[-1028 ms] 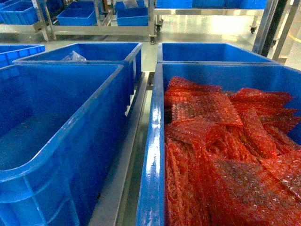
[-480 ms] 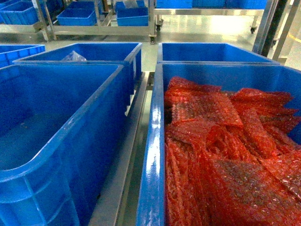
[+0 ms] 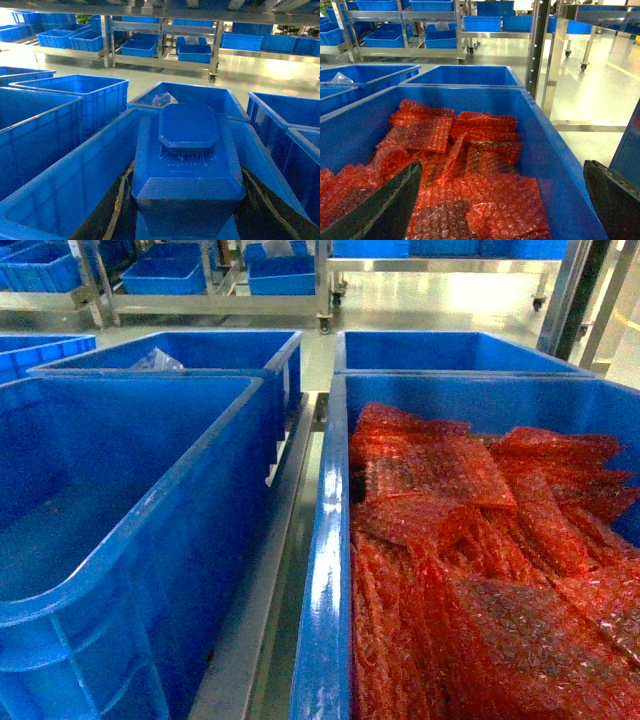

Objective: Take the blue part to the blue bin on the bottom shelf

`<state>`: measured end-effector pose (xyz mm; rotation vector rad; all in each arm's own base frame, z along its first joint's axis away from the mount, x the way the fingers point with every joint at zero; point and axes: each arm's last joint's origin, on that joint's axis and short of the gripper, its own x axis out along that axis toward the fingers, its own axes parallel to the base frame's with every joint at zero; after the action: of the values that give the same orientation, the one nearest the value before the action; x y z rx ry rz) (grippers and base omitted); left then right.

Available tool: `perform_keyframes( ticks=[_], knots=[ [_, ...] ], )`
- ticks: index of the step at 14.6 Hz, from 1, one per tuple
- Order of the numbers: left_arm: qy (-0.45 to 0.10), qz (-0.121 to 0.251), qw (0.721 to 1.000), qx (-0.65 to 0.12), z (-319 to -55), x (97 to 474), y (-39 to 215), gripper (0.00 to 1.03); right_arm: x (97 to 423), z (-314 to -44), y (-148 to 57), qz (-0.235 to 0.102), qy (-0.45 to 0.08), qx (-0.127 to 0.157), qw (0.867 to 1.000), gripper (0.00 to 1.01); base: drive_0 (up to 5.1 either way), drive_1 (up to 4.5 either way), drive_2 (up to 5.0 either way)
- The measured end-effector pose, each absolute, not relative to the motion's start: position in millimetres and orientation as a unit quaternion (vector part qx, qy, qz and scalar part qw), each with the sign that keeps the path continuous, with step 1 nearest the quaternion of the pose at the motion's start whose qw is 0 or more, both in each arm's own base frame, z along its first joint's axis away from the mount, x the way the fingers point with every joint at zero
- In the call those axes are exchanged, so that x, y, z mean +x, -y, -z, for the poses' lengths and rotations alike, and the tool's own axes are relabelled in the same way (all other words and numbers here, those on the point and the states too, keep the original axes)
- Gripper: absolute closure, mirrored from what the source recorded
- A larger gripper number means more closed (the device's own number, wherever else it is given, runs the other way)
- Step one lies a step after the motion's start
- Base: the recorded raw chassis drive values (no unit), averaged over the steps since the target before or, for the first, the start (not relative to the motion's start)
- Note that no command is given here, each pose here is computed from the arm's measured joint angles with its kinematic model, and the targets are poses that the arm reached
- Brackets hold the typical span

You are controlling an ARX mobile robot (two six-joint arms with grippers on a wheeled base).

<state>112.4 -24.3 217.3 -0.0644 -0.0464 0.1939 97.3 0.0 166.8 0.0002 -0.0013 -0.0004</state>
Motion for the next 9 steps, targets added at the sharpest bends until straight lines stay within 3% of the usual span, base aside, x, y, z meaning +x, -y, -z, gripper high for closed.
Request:
perform_keyframes(
  ticks=[9],
  knots=[
    [0.023, -0.097, 0.994, -0.032, -217.3, 112.4, 24.2, 0.59, 97.3, -166.8, 0.0, 0.0, 0.001, 0.0, 1.0, 0.03, 0.0, 0.0, 0.0]
  ],
)
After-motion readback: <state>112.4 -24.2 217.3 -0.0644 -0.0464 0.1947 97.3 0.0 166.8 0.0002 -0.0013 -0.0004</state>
